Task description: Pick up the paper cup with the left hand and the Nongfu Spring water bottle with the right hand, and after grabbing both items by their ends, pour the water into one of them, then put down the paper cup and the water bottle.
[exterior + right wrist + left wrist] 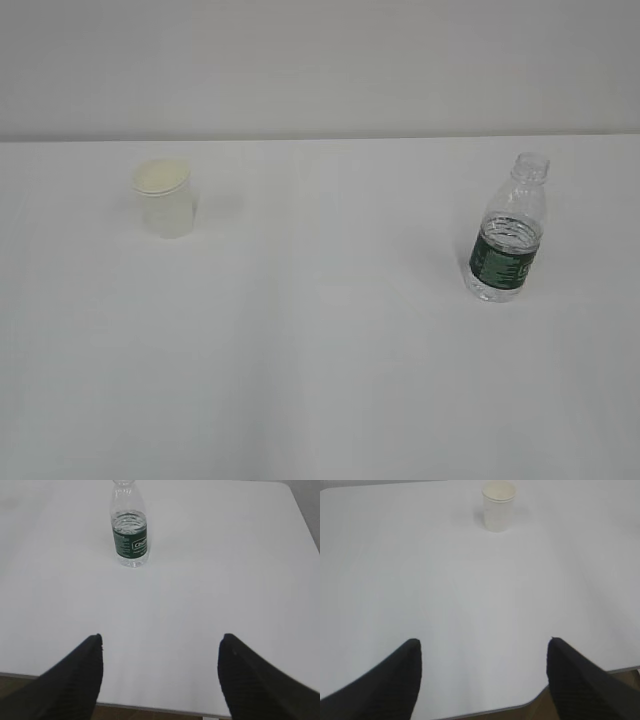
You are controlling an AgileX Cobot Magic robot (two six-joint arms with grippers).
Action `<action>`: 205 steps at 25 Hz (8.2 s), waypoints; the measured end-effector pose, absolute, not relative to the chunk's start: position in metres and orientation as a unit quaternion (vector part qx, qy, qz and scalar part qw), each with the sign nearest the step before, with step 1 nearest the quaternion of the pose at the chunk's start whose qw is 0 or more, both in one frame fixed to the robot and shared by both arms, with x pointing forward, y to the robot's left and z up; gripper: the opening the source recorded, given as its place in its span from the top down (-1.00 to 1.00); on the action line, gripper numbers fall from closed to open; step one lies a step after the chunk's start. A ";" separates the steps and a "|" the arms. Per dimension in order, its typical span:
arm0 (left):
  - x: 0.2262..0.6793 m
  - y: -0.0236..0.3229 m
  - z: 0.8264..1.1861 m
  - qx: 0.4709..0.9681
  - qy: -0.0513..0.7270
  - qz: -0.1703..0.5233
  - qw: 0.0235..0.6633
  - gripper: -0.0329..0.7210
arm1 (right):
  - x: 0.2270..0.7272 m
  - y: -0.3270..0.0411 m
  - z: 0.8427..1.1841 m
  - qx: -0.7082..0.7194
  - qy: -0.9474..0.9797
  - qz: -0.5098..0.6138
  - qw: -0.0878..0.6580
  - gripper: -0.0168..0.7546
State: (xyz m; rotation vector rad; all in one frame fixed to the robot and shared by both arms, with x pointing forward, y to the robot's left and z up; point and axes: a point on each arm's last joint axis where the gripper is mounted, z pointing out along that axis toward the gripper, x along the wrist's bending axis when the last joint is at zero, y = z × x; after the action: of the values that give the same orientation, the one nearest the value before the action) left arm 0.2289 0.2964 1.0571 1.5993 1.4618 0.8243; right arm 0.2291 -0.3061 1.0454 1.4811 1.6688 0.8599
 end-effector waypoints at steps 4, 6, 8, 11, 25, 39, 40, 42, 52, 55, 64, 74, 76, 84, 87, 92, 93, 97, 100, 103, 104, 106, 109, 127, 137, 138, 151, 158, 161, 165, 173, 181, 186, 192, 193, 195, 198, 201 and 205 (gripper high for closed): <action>0.229 0.296 1.057 0.632 0.578 0.326 0.400 -0.56 | 0.229 -0.306 1.047 0.574 0.648 0.338 0.370 -0.43; 0.229 0.296 1.057 0.632 0.578 0.326 0.400 -0.56 | 0.227 -0.306 1.051 0.572 0.645 0.343 0.374 -0.43; 0.229 0.296 1.057 0.632 0.578 0.326 0.400 -0.57 | 0.225 -0.306 1.055 0.569 0.642 0.348 0.379 -0.43; 0.230 0.296 1.057 0.633 0.579 0.325 0.399 -0.57 | 0.223 -0.306 1.064 0.560 0.641 0.353 0.389 -0.44; 0.252 0.294 1.089 0.634 0.583 0.317 0.397 -0.57 | 0.241 -0.303 1.082 0.553 0.645 0.361 0.384 -0.62; 0.289 0.292 1.106 0.605 0.567 0.350 0.436 -0.57 | 0.281 -0.297 1.095 0.533 0.649 0.374 0.393 -0.61; 0.292 0.292 1.107 0.604 0.567 0.351 0.437 -0.57 | 0.284 -0.296 1.096 0.531 0.649 0.375 0.396 -0.61; 0.297 0.292 1.108 0.602 0.567 0.353 0.438 -0.57 | 0.287 -0.296 1.097 0.527 0.648 0.378 0.400 -0.60; 0.330 0.291 1.109 0.601 0.569 0.359 0.431 -0.57 | 0.304 -0.294 1.101 0.518 0.645 0.384 0.409 -0.59; 0.342 0.290 1.107 0.604 0.573 0.357 0.424 -0.57 | 0.309 -0.293 1.102 0.516 0.644 0.386 0.412 -0.59; 0.384 0.289 1.091 0.624 0.589 0.337 0.387 -0.57 | 0.322 -0.292 1.106 0.501 0.642 0.392 0.427 -0.59; 0.411 0.287 1.084 0.619 0.587 0.345 0.392 -0.57 | 0.336 -0.289 1.097 0.498 0.631 0.412 0.429 -0.59; 0.416 0.287 1.081 0.620 0.588 0.344 0.390 -0.57 | 0.339 -0.289 1.094 0.497 0.632 0.412 0.430 -0.59; 0.425 0.287 1.054 0.617 0.592 0.342 0.389 -0.57 | 0.355 -0.287 1.074 0.505 0.646 0.394 0.414 -0.58; 0.424 0.287 1.046 0.605 0.589 0.352 0.404 -0.57 | 0.360 -0.287 1.073 0.503 0.647 0.394 0.416 -0.58; 0.424 0.287 1.040 0.592 0.582 0.367 0.420 -0.56 | 0.368 -0.286 1.069 0.499 0.650 0.392 0.419 -0.58; 0.424 0.287 1.040 0.591 0.581 0.368 0.421 -0.55 | 0.370 -0.286 1.068 0.498 0.651 0.390 0.419 -0.58; 0.425 0.287 1.039 0.592 0.582 0.367 0.420 -0.48 | 0.378 -0.285 1.067 0.496 0.650 0.392 0.421 -0.58; 0.429 0.287 1.035 0.595 0.585 0.364 0.415 -0.46 | 0.384 -0.284 1.064 0.497 0.653 0.389 0.419 -0.58; 0.434 0.285 1.029 0.602 0.588 0.355 0.407 -0.44 | 0.391 -0.284 1.062 0.496 0.655 0.387 0.419 -0.58; 0.436 0.284 1.027 0.605 0.587 0.352 0.407 -0.44 | 0.393 -0.283 1.061 0.495 0.655 0.387 0.420 -0.58; 0.439 0.278 1.023 0.615 0.581 0.344 0.407 -0.43 | 0.397 -0.281 1.060 0.487 0.659 0.390 0.420 -0.58; 0.444 0.270 1.014 0.633 0.576 0.326 0.401 -0.43 | 0.403 -0.271 1.056 0.461 0.679 0.394 0.414 -0.58; 0.428 0.247 0.982 0.630 0.530 0.329 0.462 -0.43 | 0.418 -0.259 1.011 0.479 0.661 0.434 0.382 -0.58; 0.404 0.243 0.955 0.627 0.530 0.304 0.483 -0.43 | 0.410 -0.256 0.983 0.491 0.647 0.463 0.354 -0.58; 0.398 0.244 0.949 0.624 0.531 0.302 0.487 -0.43 | 0.409 -0.256 0.979 0.493 0.649 0.463 0.348 -0.58; 0.380 0.242 0.941 0.627 0.501 0.285 0.524 -0.43 | 0.372 -0.260 0.935 0.517 0.649 0.469 0.303 -0.58; 0.382 0.239 0.934 0.645 0.498 0.274 0.512 -0.43 | 0.370 -0.259 0.935 0.504 0.652 0.477 0.305 -0.58; 0.384 0.238 0.930 0.649 0.497 0.271 0.509 -0.43 | 0.370 -0.259 0.935 0.502 0.651 0.479 0.307 -0.58; 0.387 0.236 0.926 0.647 0.495 0.271 0.513 -0.43 | 0.372 -0.260 0.935 0.503 0.650 0.475 0.314 -0.58; 0.395 0.233 0.924 0.622 0.484 0.286 0.545 -0.43 | 0.381 -0.257 0.926 0.488 0.660 0.470 0.325 -0.57; 0.401 0.234 0.910 0.620 0.509 0.286 0.524 -0.43 | 0.392 -0.247 0.914 0.462 0.659 0.509 0.305 -0.57; 0.404 0.239 0.899 0.656 0.492 0.327 0.470 -0.54 | 0.395 -0.247 0.895 0.462 0.692 0.471 0.295 -0.57; 0.408 0.239 0.895 0.668 0.483 0.337 0.455 -0.59 | 0.397 -0.253 0.890 0.470 0.695 0.441 0.320 -0.57; 0.409 0.239 0.895 0.669 0.483 0.337 0.453 -0.60 | 0.398 -0.253 0.890 0.468 0.695 0.438 0.325 -0.57; 0.409 0.239 0.893 0.669 0.486 0.337 0.450 -0.60 | 0.398 -0.254 0.890 0.464 0.698 0.432 0.333 -0.57; 0.413 0.238 0.889 0.671 0.491 0.335 0.443 -0.60 | 0.399 -0.256 0.890 0.465 0.696 0.424 0.346 -0.57; 0.419 0.236 0.886 0.671 0.493 0.335 0.440 -0.61 | 0.399 -0.257 0.890 0.466 0.696 0.422 0.349 -0.57; 0.426 0.234 0.887 0.665 0.495 0.340 0.444 -0.61 | 0.400 -0.257 0.890 0.466 0.695 0.421 0.349 -0.57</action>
State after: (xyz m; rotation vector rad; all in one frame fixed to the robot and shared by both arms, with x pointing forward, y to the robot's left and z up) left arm 0.4257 0.2339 0.8872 1.6500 1.2269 0.8436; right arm 0.3996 -0.2572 0.8902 1.2084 1.8008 1.0915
